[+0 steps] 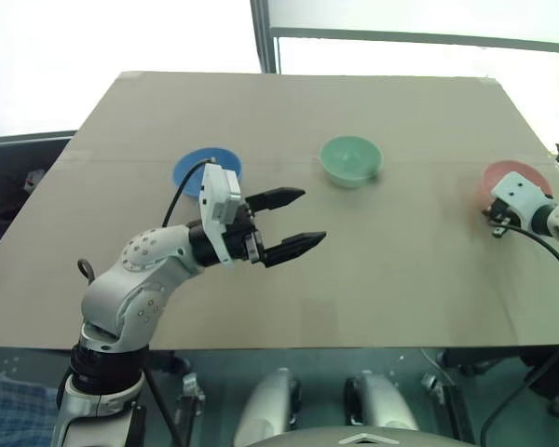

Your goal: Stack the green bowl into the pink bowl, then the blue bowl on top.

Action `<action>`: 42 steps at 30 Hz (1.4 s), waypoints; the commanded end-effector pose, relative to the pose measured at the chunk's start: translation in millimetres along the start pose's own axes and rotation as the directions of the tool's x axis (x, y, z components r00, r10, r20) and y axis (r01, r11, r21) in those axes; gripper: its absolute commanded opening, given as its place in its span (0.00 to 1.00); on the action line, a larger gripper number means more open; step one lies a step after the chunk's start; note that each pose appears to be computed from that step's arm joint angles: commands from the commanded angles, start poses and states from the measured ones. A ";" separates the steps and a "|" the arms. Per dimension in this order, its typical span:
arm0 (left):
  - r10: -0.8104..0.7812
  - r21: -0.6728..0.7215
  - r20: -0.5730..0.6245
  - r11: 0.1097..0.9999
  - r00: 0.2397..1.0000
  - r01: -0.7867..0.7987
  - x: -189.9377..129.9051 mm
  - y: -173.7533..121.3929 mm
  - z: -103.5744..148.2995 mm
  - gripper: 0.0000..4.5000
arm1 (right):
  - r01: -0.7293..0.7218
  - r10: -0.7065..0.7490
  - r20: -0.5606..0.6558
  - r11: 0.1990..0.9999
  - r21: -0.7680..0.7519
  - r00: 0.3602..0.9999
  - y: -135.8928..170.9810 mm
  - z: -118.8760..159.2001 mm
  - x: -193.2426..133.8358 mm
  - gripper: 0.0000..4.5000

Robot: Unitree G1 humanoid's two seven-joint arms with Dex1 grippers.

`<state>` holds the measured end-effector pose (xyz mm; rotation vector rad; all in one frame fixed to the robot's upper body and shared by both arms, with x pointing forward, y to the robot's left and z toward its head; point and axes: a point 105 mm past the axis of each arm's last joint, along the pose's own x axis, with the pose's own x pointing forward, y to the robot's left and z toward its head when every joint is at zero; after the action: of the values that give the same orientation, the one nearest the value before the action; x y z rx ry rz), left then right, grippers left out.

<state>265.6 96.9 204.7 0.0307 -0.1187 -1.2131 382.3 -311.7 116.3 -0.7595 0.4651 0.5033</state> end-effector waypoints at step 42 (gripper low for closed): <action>0.154 0.035 -0.008 0.988 0.988 -0.153 -31.8 17.2 -4.1 1.00 | -0.380 0.528 0.261 0.806 -0.455 0.808 150.5 209.7 -53.3 0.97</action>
<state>272.1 131.6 191.1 0.0451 -0.0791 -1.0707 281.8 -68.3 177.7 -0.9147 0.2352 1.2933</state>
